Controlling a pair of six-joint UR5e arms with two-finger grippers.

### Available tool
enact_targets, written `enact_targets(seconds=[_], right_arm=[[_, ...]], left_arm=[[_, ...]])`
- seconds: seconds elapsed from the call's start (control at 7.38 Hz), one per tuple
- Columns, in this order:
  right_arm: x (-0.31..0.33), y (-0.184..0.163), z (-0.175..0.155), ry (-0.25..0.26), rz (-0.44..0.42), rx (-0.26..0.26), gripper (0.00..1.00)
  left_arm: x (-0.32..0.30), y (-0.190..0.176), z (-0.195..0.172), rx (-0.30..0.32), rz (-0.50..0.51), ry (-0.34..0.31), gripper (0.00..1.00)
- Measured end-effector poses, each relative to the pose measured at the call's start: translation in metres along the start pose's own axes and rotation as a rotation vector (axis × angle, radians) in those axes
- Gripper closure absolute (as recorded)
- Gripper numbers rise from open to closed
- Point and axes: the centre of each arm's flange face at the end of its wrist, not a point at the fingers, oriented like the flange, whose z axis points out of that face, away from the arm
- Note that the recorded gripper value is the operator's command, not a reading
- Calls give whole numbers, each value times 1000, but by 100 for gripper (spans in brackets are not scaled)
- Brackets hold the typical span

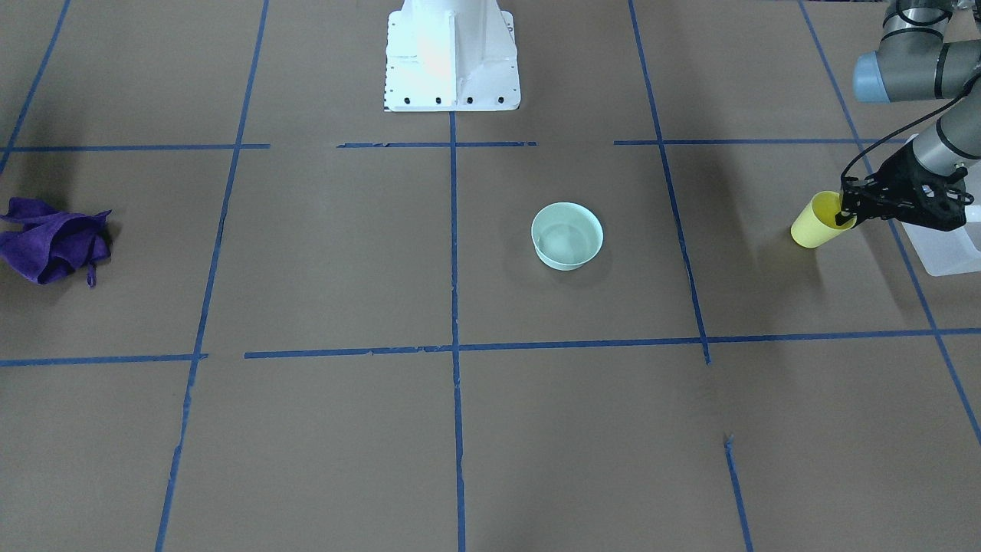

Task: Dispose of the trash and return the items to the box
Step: 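Grasp the yellow cup with the left gripper and lift it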

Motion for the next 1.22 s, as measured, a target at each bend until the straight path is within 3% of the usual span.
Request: enact_targets(seconds=[0.27,0.54,0.81,1.22], right_arm=[[-8,-1,-5,-3,-5,8,0],[-28,-2,6,-2,38,-11,0],[-63,-1,38,21,34,-33,0],[-113,18,100,83,0,-37,0]], left_arm=[[2,11,-13,13,0,2,100],[16,21,-62,94,21,15,100],[30,13,-115,159,-7,6,100],[38,-4,-177,156,-8,-59,100]])
